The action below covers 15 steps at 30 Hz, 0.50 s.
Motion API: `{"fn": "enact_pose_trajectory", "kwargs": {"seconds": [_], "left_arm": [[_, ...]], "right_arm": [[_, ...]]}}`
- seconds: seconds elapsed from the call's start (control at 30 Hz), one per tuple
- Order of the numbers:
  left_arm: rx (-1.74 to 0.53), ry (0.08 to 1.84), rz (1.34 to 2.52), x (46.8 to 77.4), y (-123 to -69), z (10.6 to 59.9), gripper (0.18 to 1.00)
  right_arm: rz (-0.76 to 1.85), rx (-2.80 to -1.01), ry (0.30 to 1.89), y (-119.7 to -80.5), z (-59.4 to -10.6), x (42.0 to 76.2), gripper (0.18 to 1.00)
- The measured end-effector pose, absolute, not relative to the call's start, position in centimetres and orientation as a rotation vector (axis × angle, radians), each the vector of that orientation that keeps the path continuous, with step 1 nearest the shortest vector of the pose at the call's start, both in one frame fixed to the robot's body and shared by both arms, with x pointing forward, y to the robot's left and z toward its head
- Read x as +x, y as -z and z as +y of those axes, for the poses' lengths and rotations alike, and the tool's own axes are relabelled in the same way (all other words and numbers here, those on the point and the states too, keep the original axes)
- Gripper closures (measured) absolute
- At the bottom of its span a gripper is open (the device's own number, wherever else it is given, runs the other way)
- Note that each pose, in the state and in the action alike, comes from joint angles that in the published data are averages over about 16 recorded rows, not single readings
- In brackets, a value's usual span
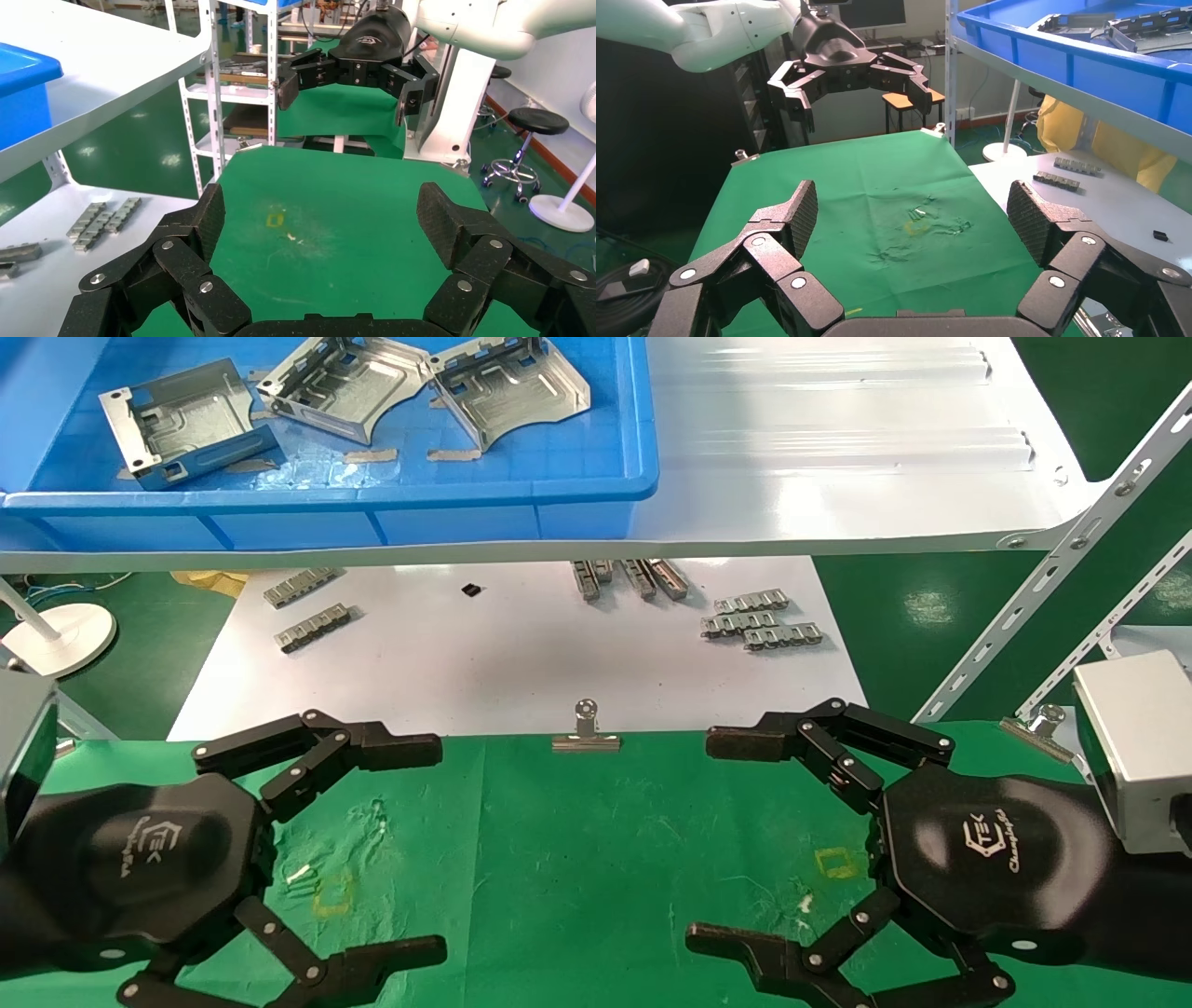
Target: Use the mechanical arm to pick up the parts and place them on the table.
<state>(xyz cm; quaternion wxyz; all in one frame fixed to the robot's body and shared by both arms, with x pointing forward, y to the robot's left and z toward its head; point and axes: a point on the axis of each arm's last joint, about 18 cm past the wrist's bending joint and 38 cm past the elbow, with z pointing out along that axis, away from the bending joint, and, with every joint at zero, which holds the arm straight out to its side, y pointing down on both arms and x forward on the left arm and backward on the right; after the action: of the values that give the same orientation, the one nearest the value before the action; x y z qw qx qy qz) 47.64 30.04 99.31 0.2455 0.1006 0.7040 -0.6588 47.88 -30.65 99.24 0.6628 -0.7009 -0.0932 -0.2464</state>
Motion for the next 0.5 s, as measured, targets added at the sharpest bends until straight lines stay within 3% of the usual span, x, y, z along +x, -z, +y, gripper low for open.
{"fn": "enact_pose_trajectory", "kwargs": {"seconds": [0.5], "left_arm": [[0.275,1.798,1.921,47.64,-99.31,30.04,0.183]], "right_arm": [[-0.211,-1.584,0.557,-99.24,-30.65,47.88,0.181]]}}
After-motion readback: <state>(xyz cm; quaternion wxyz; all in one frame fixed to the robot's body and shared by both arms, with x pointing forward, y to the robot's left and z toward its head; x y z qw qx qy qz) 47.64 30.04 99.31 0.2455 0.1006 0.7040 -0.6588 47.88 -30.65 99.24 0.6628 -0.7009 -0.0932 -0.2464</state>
